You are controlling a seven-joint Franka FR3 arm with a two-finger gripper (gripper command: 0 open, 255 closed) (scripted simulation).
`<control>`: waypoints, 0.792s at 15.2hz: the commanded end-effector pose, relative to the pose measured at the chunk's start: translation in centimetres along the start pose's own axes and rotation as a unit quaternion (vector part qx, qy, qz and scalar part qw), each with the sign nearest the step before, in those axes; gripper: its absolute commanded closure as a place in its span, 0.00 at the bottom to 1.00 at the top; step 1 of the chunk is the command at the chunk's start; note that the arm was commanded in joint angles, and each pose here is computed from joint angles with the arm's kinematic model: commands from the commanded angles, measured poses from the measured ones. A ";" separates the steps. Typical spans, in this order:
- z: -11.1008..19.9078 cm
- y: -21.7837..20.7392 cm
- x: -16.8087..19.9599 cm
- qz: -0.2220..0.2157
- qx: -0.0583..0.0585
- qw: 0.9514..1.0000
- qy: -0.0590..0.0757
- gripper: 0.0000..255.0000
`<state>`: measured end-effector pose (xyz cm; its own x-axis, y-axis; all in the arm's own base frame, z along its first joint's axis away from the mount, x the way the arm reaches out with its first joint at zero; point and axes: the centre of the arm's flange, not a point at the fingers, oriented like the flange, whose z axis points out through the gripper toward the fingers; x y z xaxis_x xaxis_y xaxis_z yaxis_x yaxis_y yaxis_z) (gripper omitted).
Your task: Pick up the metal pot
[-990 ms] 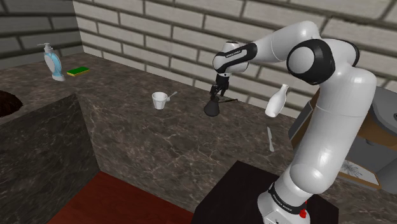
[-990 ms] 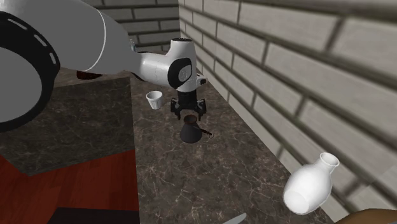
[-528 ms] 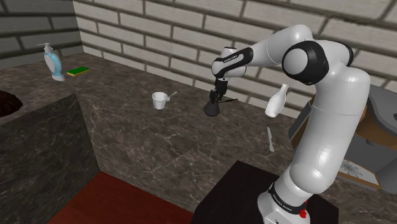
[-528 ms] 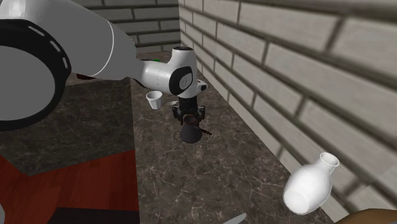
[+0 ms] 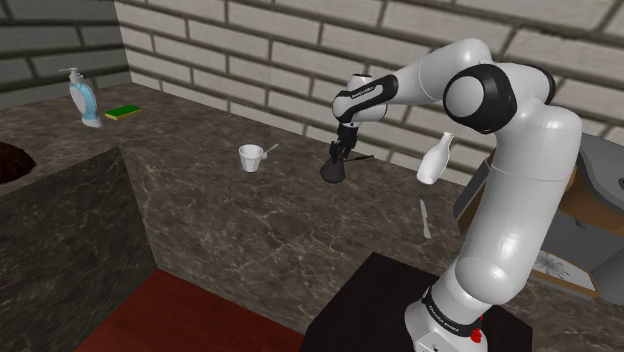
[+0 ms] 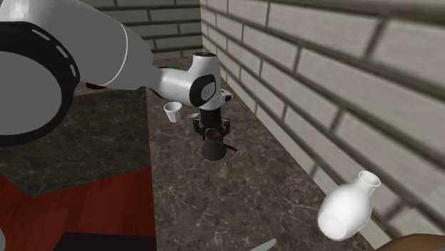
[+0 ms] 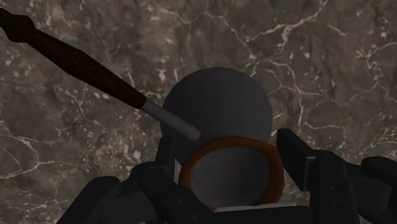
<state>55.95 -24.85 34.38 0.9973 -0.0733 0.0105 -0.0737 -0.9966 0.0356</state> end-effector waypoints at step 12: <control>-5.6 0.2 0.1 0.000 0.000 1.000 -0.001 1.00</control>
<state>56.05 -24.89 39.35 0.9973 -0.0735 0.0085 -0.0737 -0.9967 0.0353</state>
